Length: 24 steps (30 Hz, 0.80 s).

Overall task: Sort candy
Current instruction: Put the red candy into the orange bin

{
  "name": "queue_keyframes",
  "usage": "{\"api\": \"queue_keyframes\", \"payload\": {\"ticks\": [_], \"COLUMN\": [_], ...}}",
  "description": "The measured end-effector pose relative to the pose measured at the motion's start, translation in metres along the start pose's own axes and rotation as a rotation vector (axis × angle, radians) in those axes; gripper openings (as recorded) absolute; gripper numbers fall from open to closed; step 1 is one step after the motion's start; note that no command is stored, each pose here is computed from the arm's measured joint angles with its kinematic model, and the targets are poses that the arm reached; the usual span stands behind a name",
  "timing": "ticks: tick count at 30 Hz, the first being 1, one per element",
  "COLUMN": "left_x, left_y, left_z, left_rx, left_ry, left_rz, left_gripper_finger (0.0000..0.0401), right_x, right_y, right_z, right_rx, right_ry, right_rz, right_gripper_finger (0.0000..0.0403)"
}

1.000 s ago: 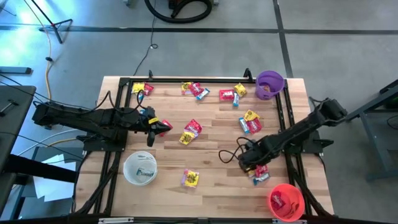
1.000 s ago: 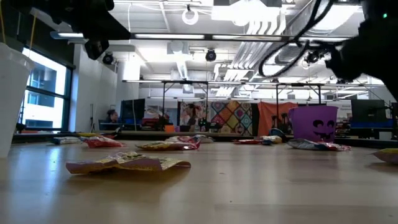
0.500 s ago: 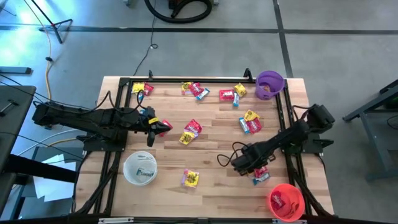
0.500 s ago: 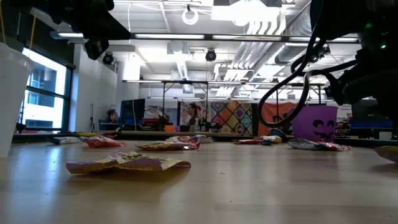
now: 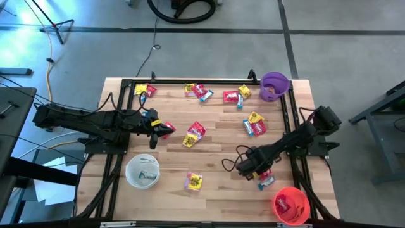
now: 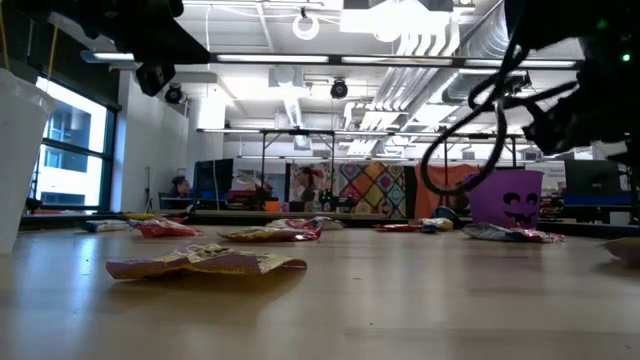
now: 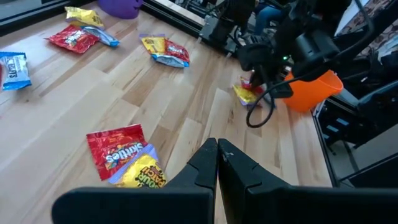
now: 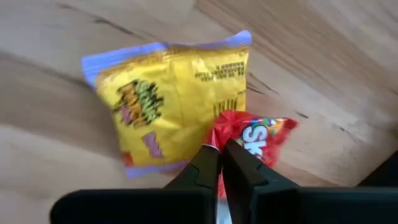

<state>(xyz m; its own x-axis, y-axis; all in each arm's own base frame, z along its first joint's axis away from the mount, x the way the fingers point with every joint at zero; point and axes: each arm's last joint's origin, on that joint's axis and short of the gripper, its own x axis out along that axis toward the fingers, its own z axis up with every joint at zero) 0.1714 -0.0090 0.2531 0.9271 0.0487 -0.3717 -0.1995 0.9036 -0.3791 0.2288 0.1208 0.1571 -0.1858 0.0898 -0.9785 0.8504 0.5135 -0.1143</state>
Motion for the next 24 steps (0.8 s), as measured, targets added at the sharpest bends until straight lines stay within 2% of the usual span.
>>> {"api": "queue_keyframes", "payload": {"ticks": [5, 8, 12, 16, 21, 24], "left_x": [0.0, 0.0, 0.0, 0.0, 0.0, 0.0], "left_y": [0.0, 0.0, 0.0, 0.0, 0.0, 0.0], "left_z": [0.0, 0.0, 0.0, 0.0, 0.0, 0.0], "left_rx": [0.005, 0.006, 0.006, 0.006, 0.007, 0.007], "left_ry": [0.0, 0.0, 0.0, -0.001, 0.0, 0.0], "left_rz": [0.0, 0.0, 0.0, 0.0, 0.0, 0.0], "left_gripper_finger": [0.0, 0.0, 0.0, 0.0, 0.0, 0.0], "right_x": [-0.026, -0.053, -0.096, -0.127, -0.125, -0.112], "right_y": [0.003, 0.008, 0.009, 0.004, -0.002, -0.01], "right_z": [-0.004, -0.012, -0.034, -0.065, -0.108, -0.128], "right_rx": [-0.05, -0.098, -0.172, -0.216, -0.259, -0.254], "right_ry": [-0.001, -0.013, -0.01, 0.068, 0.211, 0.254], "right_rz": [0.023, 0.111, 0.255, 0.351, 0.322, 0.257], "right_gripper_finger": [0.0014, 0.0004, 0.0004, 0.0002, 0.0001, 0.0001]}}
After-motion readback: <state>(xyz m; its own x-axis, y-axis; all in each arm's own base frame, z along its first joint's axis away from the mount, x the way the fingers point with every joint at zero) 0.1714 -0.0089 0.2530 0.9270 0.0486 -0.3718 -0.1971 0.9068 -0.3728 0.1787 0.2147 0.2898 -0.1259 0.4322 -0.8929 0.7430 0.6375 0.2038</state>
